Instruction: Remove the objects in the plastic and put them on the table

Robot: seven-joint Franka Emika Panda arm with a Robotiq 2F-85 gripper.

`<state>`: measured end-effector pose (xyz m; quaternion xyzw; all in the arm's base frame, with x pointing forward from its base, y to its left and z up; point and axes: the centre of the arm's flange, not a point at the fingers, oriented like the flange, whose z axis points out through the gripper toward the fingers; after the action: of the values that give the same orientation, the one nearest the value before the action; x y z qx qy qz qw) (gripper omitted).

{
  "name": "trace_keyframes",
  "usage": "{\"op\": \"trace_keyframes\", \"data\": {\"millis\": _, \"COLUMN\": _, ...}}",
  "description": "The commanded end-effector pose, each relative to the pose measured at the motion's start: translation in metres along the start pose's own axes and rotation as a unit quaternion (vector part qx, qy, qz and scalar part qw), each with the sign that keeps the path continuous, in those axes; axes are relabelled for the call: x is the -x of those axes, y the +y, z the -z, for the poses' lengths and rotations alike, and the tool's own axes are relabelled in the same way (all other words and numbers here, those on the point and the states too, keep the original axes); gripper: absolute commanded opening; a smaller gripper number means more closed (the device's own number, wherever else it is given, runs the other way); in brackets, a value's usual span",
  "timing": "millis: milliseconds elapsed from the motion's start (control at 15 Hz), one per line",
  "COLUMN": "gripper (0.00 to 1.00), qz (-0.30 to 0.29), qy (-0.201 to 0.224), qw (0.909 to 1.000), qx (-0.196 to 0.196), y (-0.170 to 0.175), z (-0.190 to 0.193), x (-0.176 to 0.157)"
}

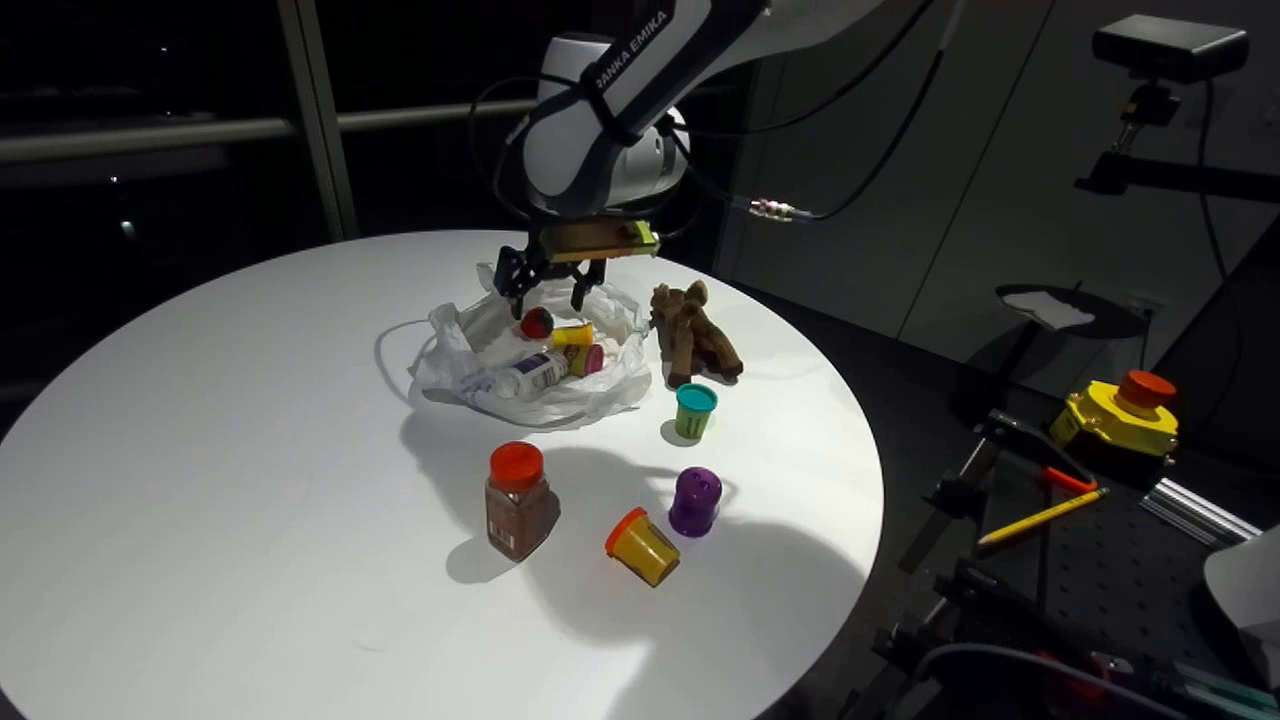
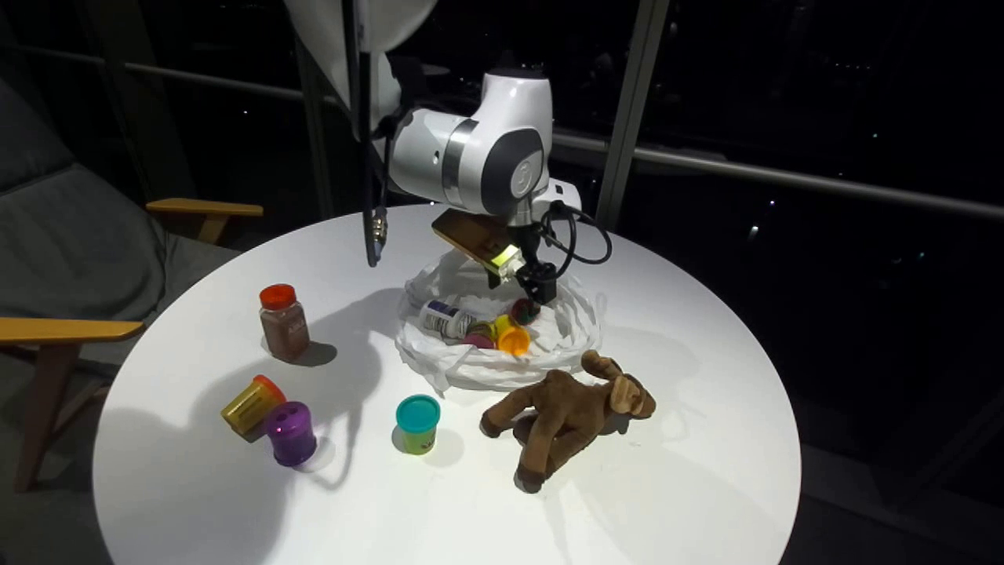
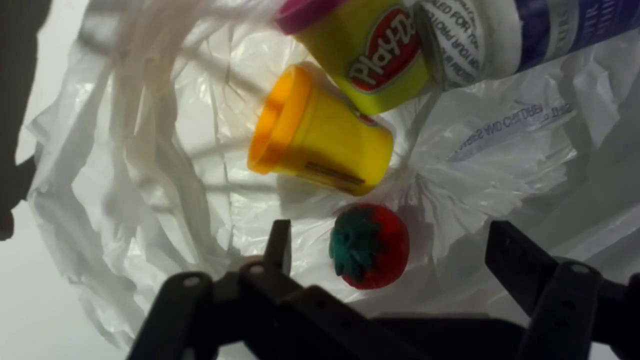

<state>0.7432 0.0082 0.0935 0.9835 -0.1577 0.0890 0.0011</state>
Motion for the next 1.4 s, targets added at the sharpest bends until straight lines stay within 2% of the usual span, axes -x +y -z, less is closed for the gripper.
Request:
{"op": "trace_keyframes", "data": {"millis": 0, "gripper": 1.00, "qz": 0.009, "qy": 0.000, "qw": 1.0000, "qx": -0.001, "y": -0.003, "z": -0.013, "x": -0.032}}
{"op": "trace_keyframes", "data": {"millis": 600, "gripper": 1.00, "qz": 0.016, "qy": -0.026, "qw": 0.9995, "qx": 0.002, "y": -0.008, "z": -0.039, "x": -0.036}}
{"op": "trace_keyframes", "data": {"millis": 667, "gripper": 0.84, "qz": 0.018, "qy": -0.025, "qw": 0.9995, "qx": 0.002, "y": -0.009, "z": -0.039, "x": -0.038}}
{"op": "trace_keyframes", "data": {"millis": 733, "gripper": 0.74, "qz": 0.019, "qy": -0.025, "qw": 0.9995, "qx": 0.002, "y": -0.010, "z": -0.040, "x": -0.039}}
{"op": "trace_keyframes", "data": {"millis": 1133, "gripper": 0.27, "qz": 0.022, "qy": -0.017, "qw": 0.9996, "qx": 0.008, "y": -0.010, "z": -0.041, "x": -0.048}}
{"op": "trace_keyframes", "data": {"millis": 1333, "gripper": 0.24, "qz": 0.019, "qy": -0.017, "qw": 0.9996, "qx": 0.011, "y": -0.005, "z": -0.039, "x": -0.049}}
